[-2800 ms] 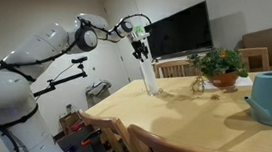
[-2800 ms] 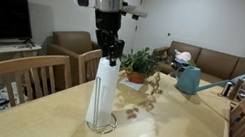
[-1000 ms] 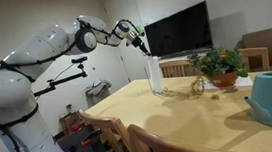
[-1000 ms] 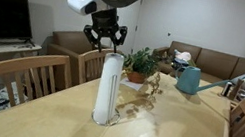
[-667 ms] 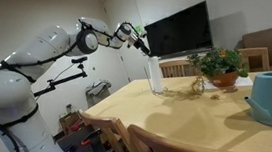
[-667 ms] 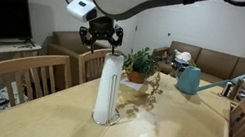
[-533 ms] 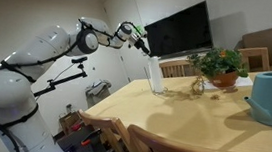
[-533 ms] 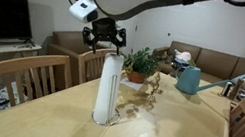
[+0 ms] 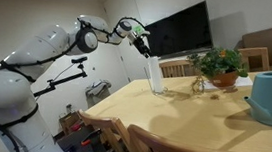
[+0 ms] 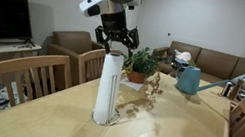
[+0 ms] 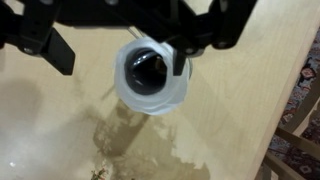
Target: Take the paper towel roll off the stand
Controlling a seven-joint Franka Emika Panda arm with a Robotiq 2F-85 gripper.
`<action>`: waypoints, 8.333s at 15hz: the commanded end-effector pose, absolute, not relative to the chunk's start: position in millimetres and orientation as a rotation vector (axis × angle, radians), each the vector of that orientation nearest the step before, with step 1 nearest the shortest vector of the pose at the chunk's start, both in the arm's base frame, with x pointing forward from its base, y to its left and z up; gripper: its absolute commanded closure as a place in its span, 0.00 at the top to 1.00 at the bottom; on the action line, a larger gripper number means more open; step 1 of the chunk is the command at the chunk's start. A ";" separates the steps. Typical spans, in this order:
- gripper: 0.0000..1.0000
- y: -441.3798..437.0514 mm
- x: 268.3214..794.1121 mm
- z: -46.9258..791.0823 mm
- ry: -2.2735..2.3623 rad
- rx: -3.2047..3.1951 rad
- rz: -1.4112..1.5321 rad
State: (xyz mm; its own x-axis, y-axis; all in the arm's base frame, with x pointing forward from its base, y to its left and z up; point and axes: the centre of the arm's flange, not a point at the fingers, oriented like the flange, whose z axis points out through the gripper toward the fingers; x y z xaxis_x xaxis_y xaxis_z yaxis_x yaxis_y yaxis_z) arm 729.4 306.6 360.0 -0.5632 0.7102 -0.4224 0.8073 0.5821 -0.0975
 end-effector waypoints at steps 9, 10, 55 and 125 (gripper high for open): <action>1.00 307.4 729.4 353.9 2.482 1.231 -0.409; 1.00 307.3 729.4 353.9 2.482 1.231 -0.409; 1.00 300.1 727.6 386.4 2.511 0.703 -0.060; 0.03 239.2 719.3 351.9 2.695 0.005 -0.130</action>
